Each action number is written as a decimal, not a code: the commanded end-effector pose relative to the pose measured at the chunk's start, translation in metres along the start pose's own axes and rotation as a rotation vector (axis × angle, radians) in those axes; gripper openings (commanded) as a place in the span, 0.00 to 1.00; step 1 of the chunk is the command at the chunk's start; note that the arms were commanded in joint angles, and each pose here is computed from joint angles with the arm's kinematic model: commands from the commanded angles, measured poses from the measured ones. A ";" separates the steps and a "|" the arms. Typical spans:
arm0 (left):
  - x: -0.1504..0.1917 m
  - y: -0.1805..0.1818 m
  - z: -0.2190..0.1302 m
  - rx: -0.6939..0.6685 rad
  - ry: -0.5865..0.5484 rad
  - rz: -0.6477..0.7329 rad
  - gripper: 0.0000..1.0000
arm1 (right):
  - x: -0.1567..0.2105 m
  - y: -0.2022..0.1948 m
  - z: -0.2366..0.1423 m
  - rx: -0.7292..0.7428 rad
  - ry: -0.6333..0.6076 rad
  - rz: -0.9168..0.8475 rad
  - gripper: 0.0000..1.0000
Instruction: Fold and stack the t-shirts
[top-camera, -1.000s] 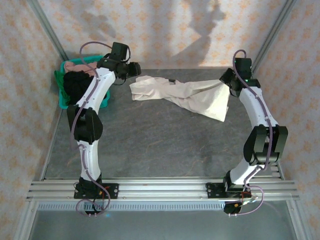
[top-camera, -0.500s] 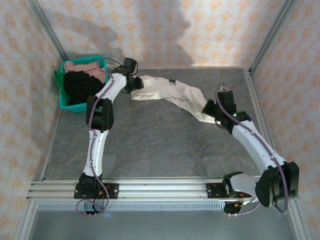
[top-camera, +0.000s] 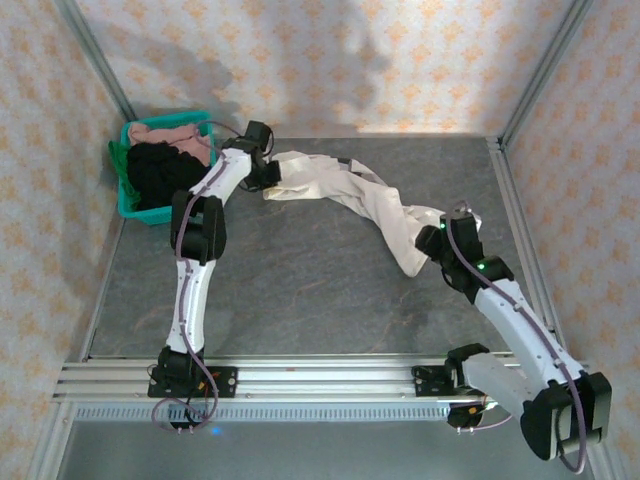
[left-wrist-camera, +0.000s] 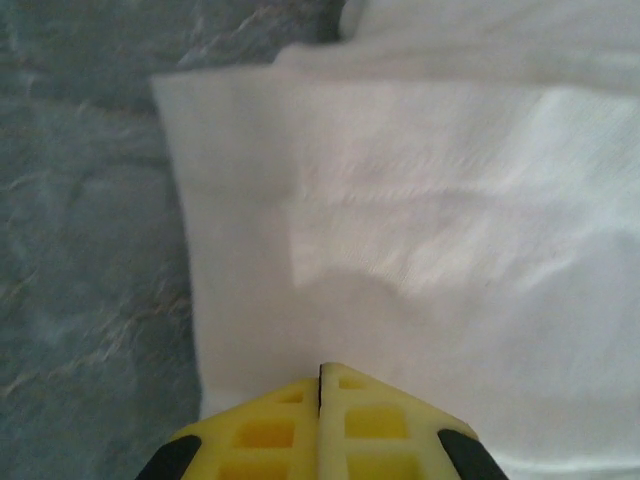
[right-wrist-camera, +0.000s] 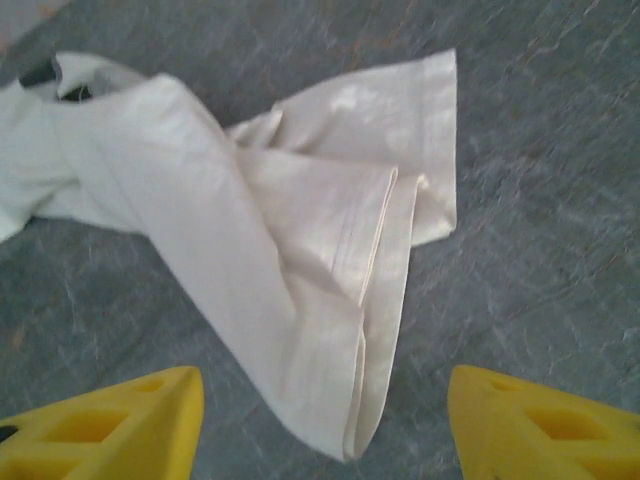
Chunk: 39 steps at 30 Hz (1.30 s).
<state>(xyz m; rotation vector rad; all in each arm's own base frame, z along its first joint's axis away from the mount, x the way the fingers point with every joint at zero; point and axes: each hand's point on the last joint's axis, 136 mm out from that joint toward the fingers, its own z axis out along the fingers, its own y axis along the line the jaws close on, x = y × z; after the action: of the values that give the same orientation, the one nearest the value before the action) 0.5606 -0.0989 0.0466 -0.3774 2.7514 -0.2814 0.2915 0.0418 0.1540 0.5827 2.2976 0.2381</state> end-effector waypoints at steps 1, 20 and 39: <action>-0.014 -0.005 -0.053 0.035 -0.085 0.014 0.00 | 0.005 0.018 0.019 -0.057 0.065 0.012 0.63; 0.008 0.023 -0.109 0.019 -0.161 -0.026 0.04 | 0.075 0.068 0.071 0.052 0.269 -0.315 0.00; 0.007 0.006 -0.083 0.037 -0.105 0.009 0.53 | 0.096 0.053 0.025 -0.021 0.202 -0.253 0.50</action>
<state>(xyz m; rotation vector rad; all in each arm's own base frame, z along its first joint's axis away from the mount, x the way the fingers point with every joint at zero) 0.5197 -0.0729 0.1259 -0.3966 2.6090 -0.3000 0.2634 0.1554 0.1061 0.1454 2.5513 0.2437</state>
